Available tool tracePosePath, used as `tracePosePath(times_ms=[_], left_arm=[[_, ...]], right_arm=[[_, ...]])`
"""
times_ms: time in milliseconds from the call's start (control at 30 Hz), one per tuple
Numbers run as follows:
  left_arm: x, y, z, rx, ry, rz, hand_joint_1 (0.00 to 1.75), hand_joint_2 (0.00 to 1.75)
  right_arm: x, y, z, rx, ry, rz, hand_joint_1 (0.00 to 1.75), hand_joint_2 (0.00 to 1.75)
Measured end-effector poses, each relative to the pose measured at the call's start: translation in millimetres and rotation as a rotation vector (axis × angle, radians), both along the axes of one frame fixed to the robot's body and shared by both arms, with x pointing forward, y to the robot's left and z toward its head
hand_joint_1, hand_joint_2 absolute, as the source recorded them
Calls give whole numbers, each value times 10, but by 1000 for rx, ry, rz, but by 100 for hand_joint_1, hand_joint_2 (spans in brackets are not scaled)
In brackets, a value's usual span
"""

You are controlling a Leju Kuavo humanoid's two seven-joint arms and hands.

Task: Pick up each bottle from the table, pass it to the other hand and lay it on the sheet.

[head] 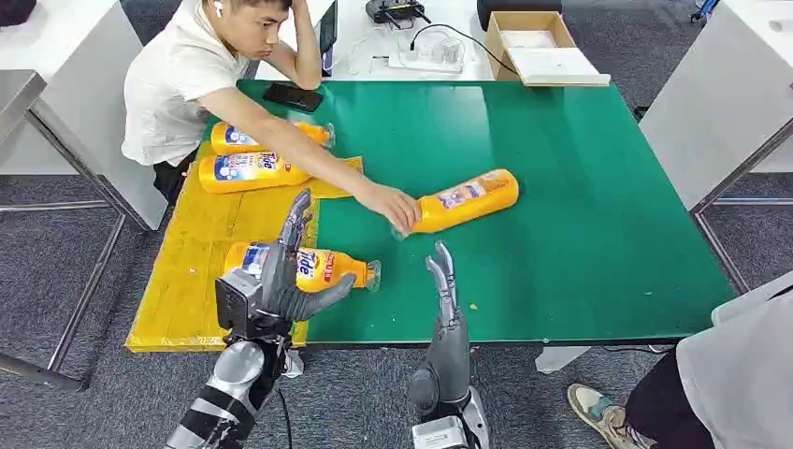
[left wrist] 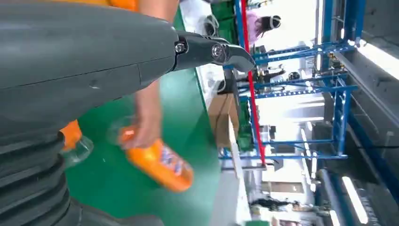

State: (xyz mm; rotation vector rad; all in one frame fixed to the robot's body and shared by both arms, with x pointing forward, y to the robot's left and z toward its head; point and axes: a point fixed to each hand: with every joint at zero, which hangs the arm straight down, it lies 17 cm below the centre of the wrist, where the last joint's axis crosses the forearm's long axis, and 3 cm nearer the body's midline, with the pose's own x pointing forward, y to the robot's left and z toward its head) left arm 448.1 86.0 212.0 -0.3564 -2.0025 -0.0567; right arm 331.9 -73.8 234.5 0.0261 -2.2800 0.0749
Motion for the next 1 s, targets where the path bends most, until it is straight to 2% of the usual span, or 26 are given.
tracePosePath(times_ms=[133, 267, 367, 467, 567, 633, 733, 933, 1000], left_arm=[[-94, 134, 148, -315, 84, -82, 0, 175], [-344, 186, 284, -394, 49, -115, 0, 175], [-576, 256, 318, -375, -9, -76, 0, 175], [-752, 373, 323, -320, -63, 1, 0, 175], [-850, 504, 321, -258, -105, 93, 0, 175], [-893, 554, 330, -226, -124, 130, 0, 175], [-937, 595, 329, -202, -136, 156, 0, 175], [-955, 625, 332, -182, -142, 176, 0, 175], [-962, 630, 333, -182, -143, 179, 0, 175]], right_arm=[[-55, -58, 156, 27, -33, -23, 0, 175], [-106, -128, 226, 16, -60, -52, 0, 175], [-100, -240, 169, -61, -82, -118, 0, 175], [9, -382, -38, -204, -86, -205, 0, 175], [220, -466, -502, -584, -126, -303, 0, 175], [398, -732, -908, -772, -70, -365, 0, 175], [639, -1174, -1270, -901, 38, -448, 0, 175], [1007, -1719, -1645, -997, 251, -564, 0, 175], [1063, -1794, -1702, -1009, 276, -571, 0, 175]])
